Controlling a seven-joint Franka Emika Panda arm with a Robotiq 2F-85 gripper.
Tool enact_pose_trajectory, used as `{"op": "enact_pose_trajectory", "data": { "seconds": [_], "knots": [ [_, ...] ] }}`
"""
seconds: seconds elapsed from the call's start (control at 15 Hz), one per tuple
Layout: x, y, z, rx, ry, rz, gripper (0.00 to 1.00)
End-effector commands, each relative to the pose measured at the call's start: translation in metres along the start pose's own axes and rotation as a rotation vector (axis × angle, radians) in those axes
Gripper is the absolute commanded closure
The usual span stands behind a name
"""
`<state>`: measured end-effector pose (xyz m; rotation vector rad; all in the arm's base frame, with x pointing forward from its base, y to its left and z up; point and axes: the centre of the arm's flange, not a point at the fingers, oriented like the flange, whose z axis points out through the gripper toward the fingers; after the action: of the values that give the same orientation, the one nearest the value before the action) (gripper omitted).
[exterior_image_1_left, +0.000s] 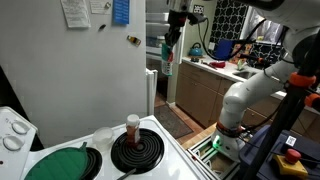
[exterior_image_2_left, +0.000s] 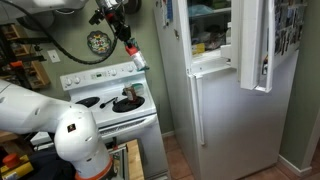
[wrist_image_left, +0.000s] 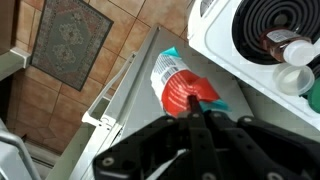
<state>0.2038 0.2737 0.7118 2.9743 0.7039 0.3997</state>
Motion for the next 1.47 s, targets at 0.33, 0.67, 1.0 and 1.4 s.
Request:
{"op": "enact_pose_trajectory", "data": {
  "seconds": [0.33,0.67,1.0,1.4],
  "knots": [
    [0.001,-0.004,0.003,-0.002,-0.007,-0.008,0.99],
    [0.006,0.048,-0.01,-0.105,0.035,0.219,1.0],
    [0.014,0.11,-0.028,-0.252,0.092,0.422,1.0],
    [0.031,0.174,-0.057,-0.397,0.246,0.645,1.0]
  ]
}}
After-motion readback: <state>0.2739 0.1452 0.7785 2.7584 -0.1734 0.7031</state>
